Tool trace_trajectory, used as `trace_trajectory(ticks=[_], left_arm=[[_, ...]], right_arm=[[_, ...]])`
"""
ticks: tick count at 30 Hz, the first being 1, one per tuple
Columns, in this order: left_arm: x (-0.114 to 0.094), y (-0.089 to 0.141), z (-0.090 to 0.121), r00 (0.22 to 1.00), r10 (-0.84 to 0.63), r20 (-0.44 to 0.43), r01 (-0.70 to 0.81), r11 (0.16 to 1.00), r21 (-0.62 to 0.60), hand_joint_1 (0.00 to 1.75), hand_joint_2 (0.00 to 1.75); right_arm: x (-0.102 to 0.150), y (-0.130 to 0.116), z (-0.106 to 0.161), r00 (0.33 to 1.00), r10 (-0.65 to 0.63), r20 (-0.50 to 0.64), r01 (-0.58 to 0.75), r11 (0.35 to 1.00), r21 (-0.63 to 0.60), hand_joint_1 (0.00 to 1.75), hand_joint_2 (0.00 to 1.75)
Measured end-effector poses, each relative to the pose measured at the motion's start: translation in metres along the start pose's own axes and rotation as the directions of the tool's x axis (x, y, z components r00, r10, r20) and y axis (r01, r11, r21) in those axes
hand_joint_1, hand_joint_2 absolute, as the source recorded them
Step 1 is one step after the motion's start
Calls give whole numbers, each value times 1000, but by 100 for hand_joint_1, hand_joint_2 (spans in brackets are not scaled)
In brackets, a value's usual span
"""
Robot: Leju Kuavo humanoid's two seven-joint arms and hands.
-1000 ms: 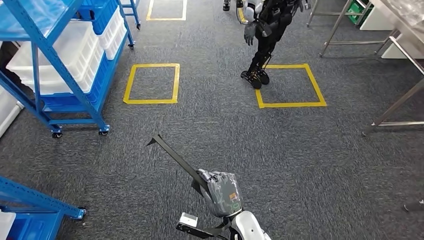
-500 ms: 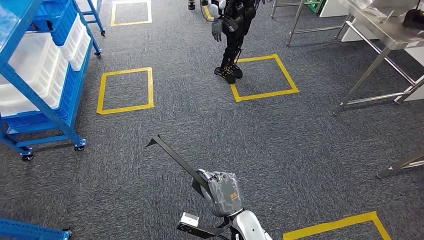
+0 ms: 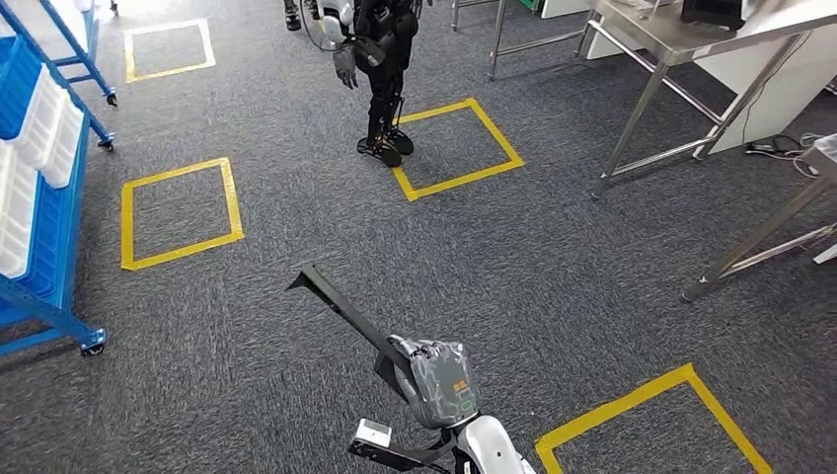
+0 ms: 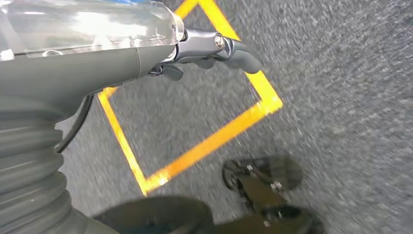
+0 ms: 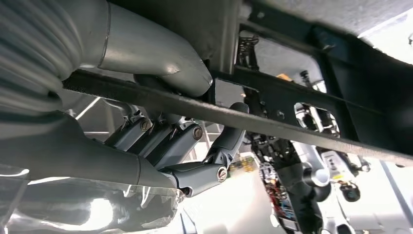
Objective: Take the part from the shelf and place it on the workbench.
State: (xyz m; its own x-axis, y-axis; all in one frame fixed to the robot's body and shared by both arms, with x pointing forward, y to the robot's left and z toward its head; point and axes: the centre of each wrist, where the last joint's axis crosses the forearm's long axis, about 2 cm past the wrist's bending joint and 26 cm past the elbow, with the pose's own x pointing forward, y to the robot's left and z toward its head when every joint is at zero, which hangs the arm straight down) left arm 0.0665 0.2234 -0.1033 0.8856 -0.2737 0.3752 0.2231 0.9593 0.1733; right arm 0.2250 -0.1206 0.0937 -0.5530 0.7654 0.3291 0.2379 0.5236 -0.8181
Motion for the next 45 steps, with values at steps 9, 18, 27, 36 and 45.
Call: trace_trajectory(ticks=[9,18,27,36,45], left_arm=[[-2,-1,1,1000,6,-3,-6,1000,-3,0,175],[-2,-2,1,1000,19,3,-19,1000,7,0,175],[-6,-3,2,1000,22,-6,-22,1000,5,0,175],[-5,-4,2,999,34,-28,-34,999,-24,0,175],[-5,-3,1,998,39,-57,-43,997,-63,0,175]], right_arm=[[-1,1,1,1000,-11,-1,11,1000,7,175,175],[1,2,-1,999,-30,16,30,999,21,175,175],[3,3,-3,999,-37,24,36,999,29,175,175],[2,3,-5,999,-43,34,42,999,30,175,175],[1,4,-4,998,-45,32,44,998,38,175,175]])
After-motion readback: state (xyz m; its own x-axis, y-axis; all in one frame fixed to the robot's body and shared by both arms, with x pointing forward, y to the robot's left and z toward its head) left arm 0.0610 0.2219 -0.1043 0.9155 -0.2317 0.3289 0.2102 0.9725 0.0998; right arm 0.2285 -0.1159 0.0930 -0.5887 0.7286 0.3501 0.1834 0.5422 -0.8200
